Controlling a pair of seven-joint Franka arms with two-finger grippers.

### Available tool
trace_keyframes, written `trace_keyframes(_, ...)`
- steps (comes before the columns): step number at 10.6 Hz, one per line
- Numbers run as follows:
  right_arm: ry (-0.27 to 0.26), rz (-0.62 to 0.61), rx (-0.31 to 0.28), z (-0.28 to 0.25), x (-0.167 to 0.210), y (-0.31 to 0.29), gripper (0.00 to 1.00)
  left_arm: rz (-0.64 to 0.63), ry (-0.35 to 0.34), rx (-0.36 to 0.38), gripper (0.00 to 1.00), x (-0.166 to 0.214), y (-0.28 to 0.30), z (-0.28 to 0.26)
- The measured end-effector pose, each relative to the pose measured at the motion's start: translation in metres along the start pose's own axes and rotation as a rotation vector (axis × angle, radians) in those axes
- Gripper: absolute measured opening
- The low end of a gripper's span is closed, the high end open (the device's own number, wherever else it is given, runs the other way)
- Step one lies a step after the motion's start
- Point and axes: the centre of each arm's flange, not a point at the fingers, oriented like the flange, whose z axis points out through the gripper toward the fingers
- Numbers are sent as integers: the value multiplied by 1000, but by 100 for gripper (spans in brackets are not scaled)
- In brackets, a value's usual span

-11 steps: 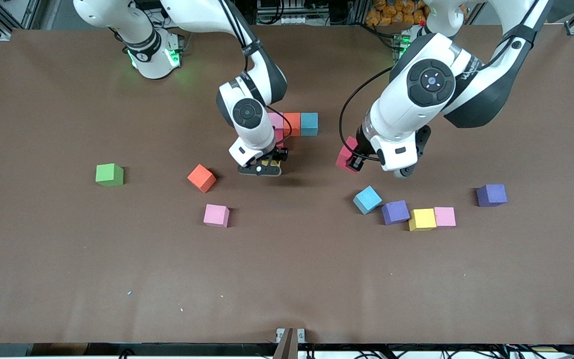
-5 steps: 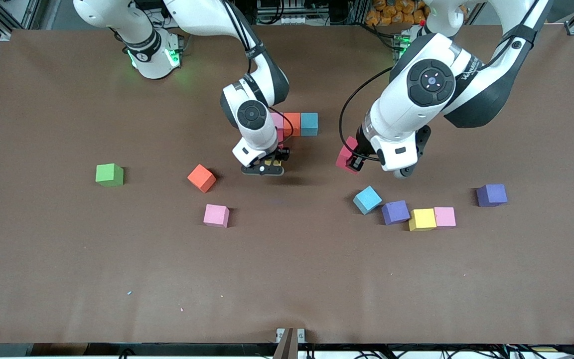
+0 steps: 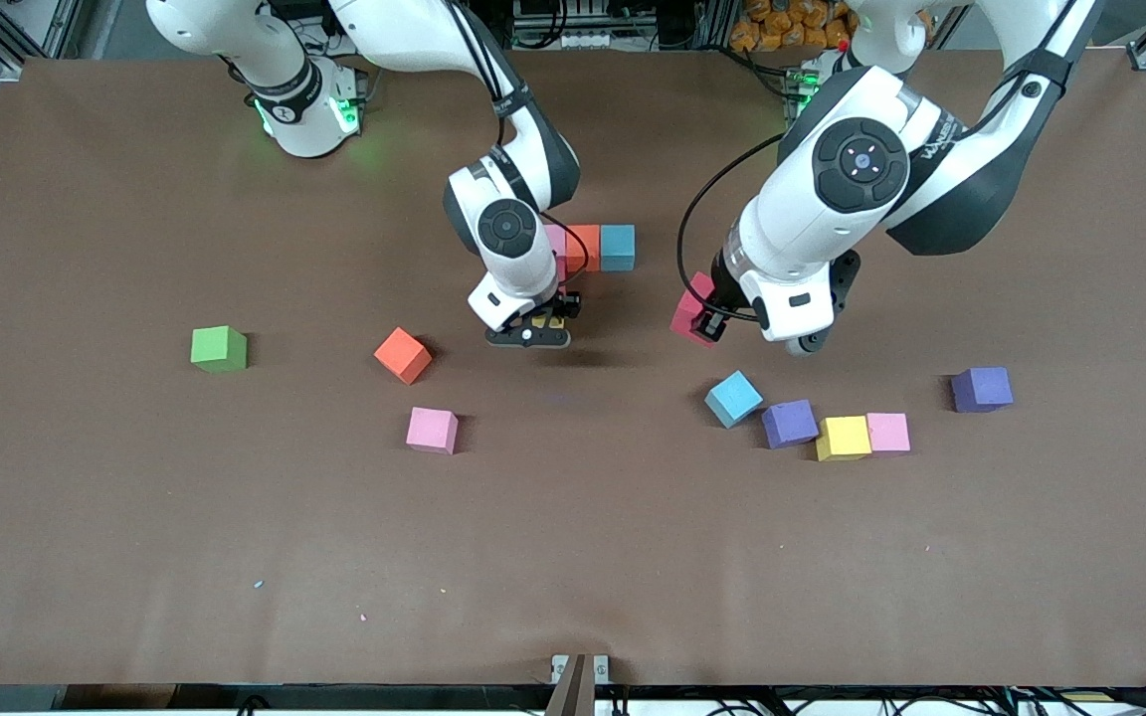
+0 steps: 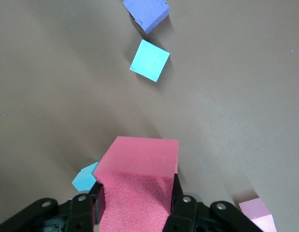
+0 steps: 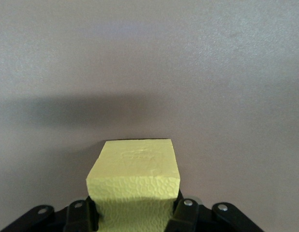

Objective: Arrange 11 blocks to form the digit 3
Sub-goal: 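Carry the yellow cube to the column below the red cube, then lower the yellow cube into the column and open the right gripper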

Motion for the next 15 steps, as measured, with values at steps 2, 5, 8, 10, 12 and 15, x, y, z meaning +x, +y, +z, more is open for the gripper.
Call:
trace_keyframes(2,-1,-1,-1,1,-1,0,53,0,0,0,53,0,0,0)
trace_keyframes(5,-3,-2,-2,2,-1,0,53,0,0,0,53,0,0,0)
trace_keyframes(8,-7,-4,-5,4,-2,-1,53,0,0,0,53,0,0,0)
trace_keyframes(10,-13,-10,-5,6,-6,-4,53,0,0,0,53,0,0,0)
trace_keyframes(12,-13,-11,-5,7,-7,-4,53,0,0,0,53,0,0,0)
trace_keyframes(15,-13,-11,-5,7,-7,-4,53,0,0,0,53,0,0,0)
